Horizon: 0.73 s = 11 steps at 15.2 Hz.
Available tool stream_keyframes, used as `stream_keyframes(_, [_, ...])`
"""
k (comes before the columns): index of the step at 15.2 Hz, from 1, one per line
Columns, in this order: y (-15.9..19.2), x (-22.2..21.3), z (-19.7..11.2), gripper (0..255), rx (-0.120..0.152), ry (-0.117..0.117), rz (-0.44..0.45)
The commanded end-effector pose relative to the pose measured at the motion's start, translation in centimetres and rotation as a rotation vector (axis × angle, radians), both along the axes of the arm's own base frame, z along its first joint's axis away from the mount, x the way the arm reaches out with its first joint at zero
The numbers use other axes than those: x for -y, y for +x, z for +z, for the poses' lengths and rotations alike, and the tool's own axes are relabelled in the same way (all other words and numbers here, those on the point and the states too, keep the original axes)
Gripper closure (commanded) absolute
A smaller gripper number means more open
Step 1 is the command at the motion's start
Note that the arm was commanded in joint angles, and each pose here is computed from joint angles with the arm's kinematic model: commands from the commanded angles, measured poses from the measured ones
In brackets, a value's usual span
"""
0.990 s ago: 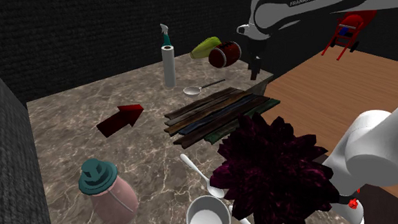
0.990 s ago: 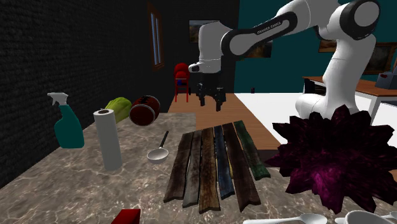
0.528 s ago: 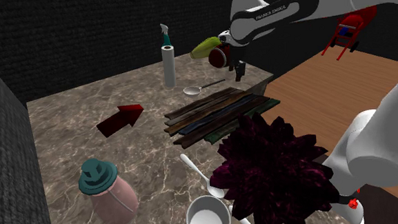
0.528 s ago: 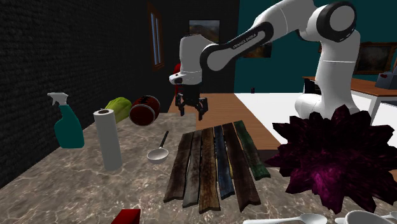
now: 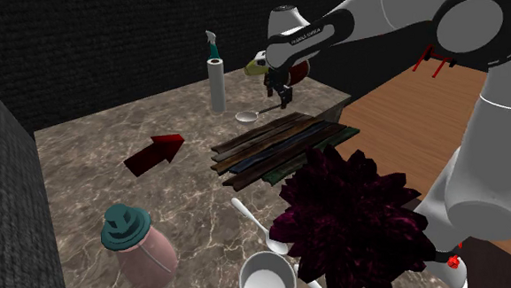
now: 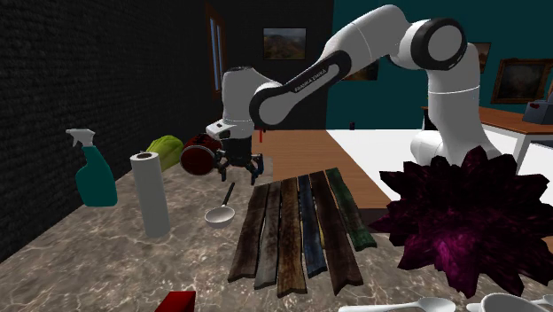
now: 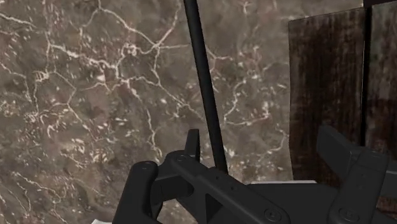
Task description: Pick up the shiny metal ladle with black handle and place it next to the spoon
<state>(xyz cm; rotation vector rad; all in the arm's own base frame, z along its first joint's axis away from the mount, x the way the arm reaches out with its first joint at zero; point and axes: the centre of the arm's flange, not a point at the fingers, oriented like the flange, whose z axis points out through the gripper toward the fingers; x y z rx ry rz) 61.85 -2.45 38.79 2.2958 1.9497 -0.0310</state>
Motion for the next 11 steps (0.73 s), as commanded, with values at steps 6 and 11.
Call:
stream_keyframes(6, [3.2, -2.0, -3.1, 0, 0.009, -0.012, 0.147])
stream_keyframes(11, [3.4, -1.7, -5.5, 0, 0.009, -0.012, 0.147])
